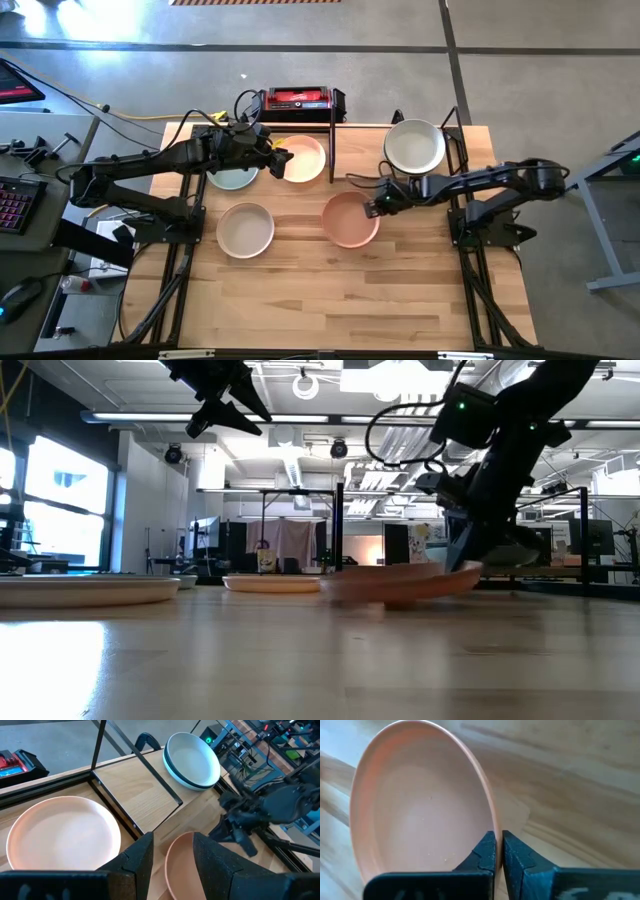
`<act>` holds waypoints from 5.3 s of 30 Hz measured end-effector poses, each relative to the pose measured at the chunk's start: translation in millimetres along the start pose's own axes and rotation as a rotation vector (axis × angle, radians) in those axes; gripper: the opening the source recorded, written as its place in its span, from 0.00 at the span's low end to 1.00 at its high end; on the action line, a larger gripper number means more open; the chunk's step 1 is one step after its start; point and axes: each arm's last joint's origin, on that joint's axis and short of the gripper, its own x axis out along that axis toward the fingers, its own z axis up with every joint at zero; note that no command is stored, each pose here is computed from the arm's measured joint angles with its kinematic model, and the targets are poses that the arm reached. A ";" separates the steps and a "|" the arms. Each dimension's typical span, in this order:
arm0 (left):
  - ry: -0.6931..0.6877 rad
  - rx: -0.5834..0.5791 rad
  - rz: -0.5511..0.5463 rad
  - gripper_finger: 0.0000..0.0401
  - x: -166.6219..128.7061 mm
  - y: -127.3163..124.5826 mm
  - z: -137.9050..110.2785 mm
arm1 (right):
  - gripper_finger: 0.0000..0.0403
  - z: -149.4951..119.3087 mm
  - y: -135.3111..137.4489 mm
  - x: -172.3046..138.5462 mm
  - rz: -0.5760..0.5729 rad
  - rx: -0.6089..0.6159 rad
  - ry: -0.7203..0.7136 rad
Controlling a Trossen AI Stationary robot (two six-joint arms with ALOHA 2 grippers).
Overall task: Place and stack plates onto a shelf
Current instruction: Put the orange plate on the shelf
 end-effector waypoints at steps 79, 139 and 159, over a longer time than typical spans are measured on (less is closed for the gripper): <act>0.074 0.009 0.007 0.32 18.2 -2.1 -9.5 | 0.00 131.4 -13.8 -44.0 -0.178 0.063 -0.453; 0.106 0.019 -0.003 0.32 17.9 -1.7 -11.3 | 0.00 147.2 -37.2 -26.1 -0.168 0.156 -0.317; 0.104 0.019 -0.004 0.32 17.9 -1.7 -11.2 | 0.00 150.0 -41.2 -26.9 -0.142 0.198 -0.300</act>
